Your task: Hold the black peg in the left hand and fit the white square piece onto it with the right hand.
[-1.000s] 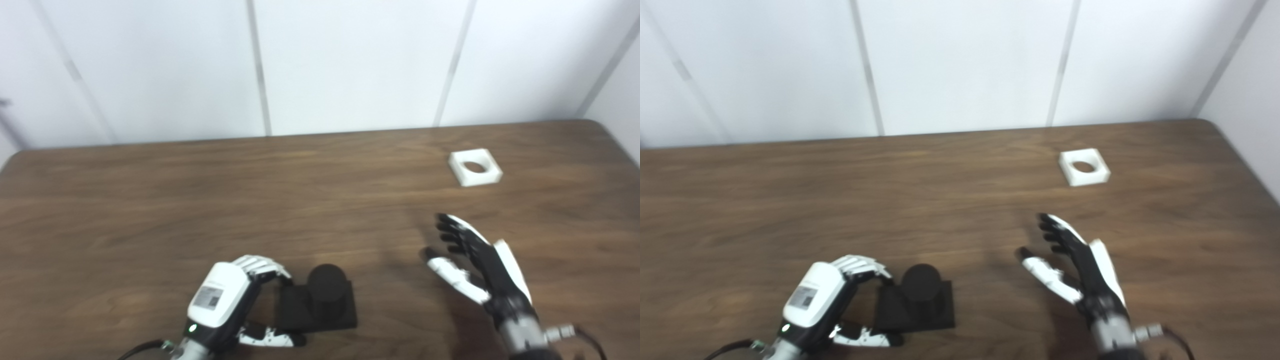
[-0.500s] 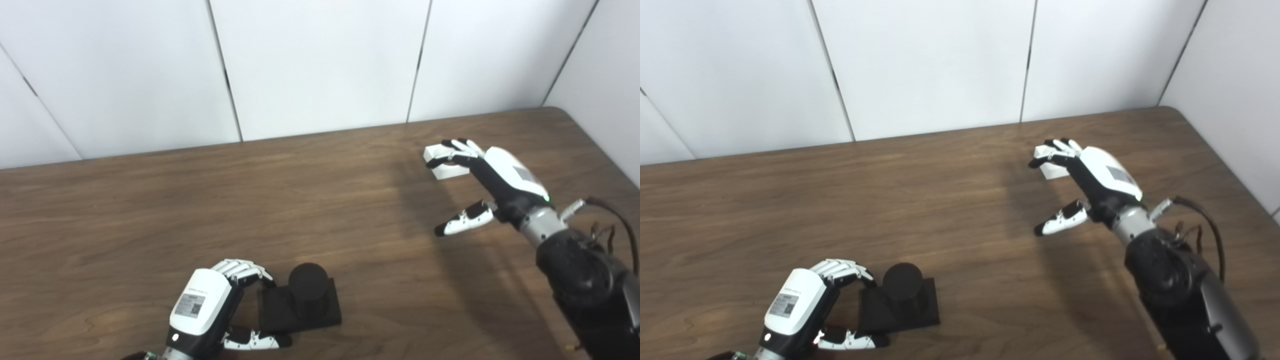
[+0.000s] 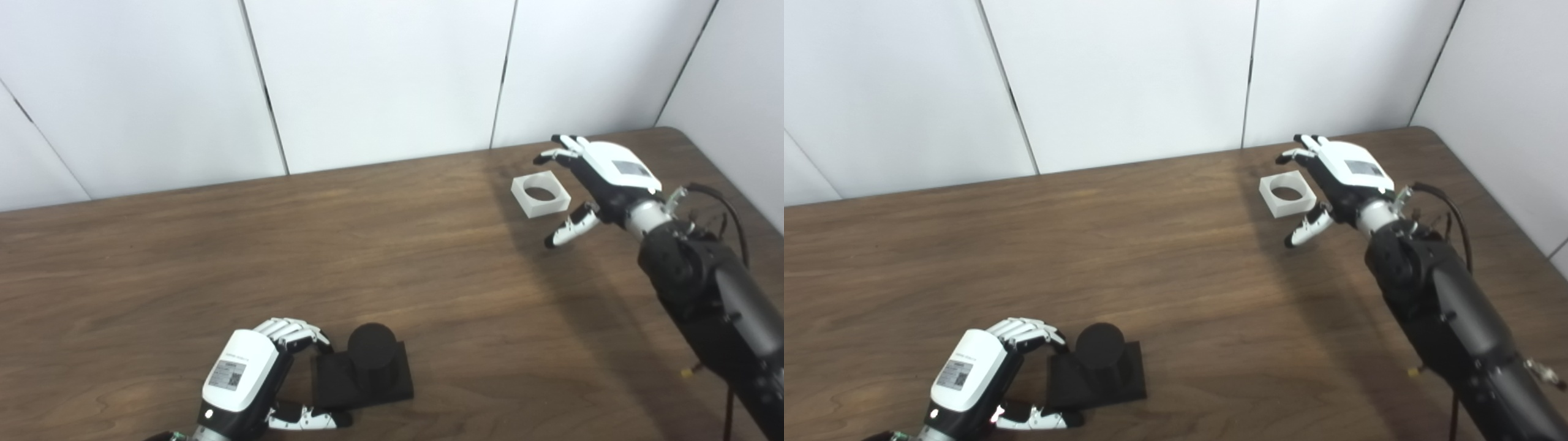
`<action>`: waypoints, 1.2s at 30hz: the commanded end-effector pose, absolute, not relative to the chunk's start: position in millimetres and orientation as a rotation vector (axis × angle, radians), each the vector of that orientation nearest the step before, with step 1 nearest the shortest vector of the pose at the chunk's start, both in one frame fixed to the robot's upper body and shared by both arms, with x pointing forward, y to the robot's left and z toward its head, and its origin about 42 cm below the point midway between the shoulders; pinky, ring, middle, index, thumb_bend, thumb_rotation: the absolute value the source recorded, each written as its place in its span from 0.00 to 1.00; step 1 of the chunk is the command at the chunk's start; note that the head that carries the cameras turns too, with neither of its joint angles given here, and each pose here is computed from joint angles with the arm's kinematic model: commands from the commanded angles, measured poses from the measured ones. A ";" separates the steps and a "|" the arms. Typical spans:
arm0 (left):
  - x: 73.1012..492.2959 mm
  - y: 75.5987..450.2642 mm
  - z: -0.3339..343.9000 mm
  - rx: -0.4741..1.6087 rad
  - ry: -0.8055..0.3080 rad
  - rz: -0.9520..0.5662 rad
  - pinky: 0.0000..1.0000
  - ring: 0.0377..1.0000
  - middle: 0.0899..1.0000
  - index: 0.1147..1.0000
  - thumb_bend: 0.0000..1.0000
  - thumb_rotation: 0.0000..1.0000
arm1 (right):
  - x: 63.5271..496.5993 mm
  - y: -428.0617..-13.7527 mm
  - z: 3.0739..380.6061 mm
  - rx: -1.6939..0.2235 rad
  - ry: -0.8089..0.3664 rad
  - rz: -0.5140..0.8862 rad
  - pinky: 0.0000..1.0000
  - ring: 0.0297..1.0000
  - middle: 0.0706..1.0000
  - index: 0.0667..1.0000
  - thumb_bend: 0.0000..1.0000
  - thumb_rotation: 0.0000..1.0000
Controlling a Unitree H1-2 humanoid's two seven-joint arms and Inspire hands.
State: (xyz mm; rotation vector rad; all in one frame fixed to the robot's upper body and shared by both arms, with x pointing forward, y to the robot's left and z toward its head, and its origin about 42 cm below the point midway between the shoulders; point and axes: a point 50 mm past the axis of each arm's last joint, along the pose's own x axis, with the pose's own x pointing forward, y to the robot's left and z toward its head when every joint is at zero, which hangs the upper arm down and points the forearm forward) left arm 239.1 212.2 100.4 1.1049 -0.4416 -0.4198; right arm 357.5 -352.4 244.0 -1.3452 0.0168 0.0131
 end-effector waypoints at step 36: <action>223.8 226.4 78.8 1.181 -0.316 -0.471 0.71 0.70 0.63 0.42 0.52 0.05 | 451.0 -368.0 257.7 -1.632 0.063 0.085 0.93 0.97 0.91 0.81 0.88 0.23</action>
